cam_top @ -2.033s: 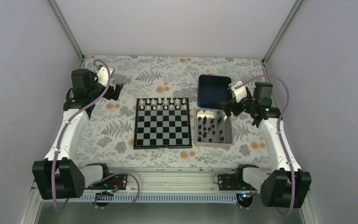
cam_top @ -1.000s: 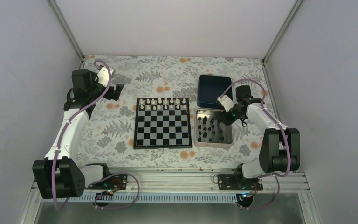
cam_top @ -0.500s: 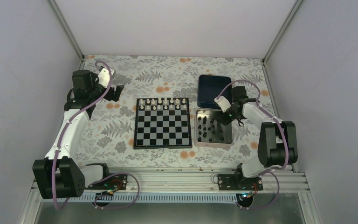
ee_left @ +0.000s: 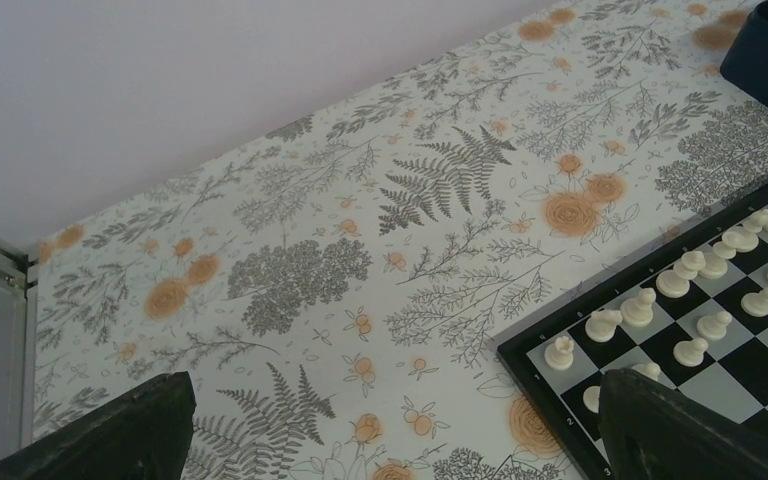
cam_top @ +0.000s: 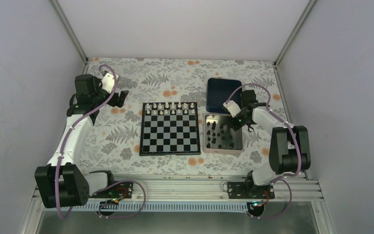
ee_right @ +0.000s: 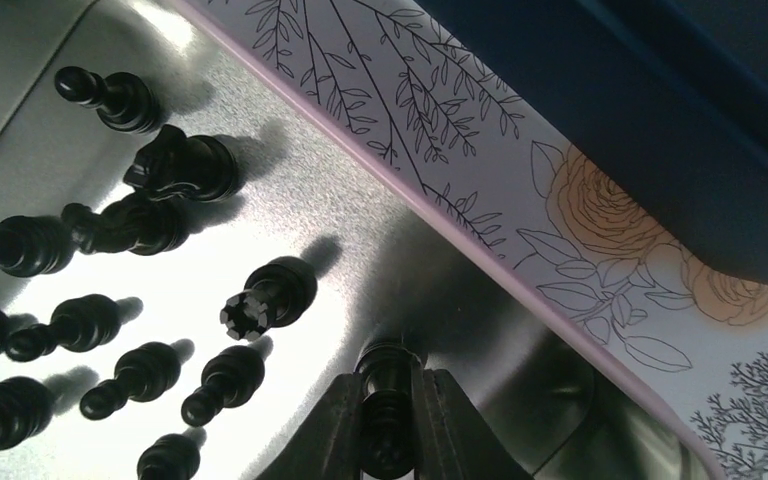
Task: Set up the chess pieces on the board
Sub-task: Pick up the chess piece from the storage box, then place the chess piece on the chessboard.
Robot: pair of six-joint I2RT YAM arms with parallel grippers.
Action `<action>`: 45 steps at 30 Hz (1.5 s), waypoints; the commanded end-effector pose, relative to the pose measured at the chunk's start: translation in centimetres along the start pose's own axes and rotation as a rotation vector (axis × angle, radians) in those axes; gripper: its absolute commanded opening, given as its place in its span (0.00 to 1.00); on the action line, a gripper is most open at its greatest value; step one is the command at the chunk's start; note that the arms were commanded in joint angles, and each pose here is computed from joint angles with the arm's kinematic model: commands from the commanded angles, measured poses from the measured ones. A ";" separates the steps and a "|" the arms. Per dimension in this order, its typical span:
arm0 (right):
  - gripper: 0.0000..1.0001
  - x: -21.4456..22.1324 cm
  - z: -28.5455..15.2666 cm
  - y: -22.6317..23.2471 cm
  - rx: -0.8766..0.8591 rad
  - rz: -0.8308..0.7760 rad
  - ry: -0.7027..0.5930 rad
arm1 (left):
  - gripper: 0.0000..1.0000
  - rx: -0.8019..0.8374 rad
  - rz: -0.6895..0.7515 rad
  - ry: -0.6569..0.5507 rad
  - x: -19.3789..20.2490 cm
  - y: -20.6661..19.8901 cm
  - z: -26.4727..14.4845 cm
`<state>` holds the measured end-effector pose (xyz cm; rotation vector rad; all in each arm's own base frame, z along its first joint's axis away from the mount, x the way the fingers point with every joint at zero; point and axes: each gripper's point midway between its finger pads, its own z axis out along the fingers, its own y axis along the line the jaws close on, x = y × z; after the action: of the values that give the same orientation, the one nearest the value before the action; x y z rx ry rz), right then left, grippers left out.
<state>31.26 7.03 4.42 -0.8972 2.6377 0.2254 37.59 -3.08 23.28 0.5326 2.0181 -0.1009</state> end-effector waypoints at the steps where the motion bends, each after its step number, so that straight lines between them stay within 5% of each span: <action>1: 0.10 -1.2 -2.0 0.1 0.032 -0.015 -0.032 | 1.00 0.013 0.014 -0.013 0.1 -0.1 -0.2; 12: 0.06 -6.8 -7.5 7.0 0.009 -0.237 -0.031 | 1.00 -0.008 0.015 -0.039 -1.5 0.4 -1.6; 23: 0.05 -15.4 -7.3 21.2 -0.432 -0.546 -0.095 | 1.00 -0.058 0.009 -0.036 -0.6 1.0 -2.1; 32: 0.05 -12.1 -1.0 26.2 -0.444 -0.704 0.049 | 1.00 -0.108 -0.014 -0.008 0.7 1.7 -2.0; 45: 0.04 -8.2 2.3 29.6 -0.425 -0.844 0.145 | 1.00 -0.164 -0.027 0.021 2.3 2.2 -2.6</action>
<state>20.06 35.35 7.98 -2.0679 2.1207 0.5546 35.66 -0.16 22.66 0.4321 2.0481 0.0270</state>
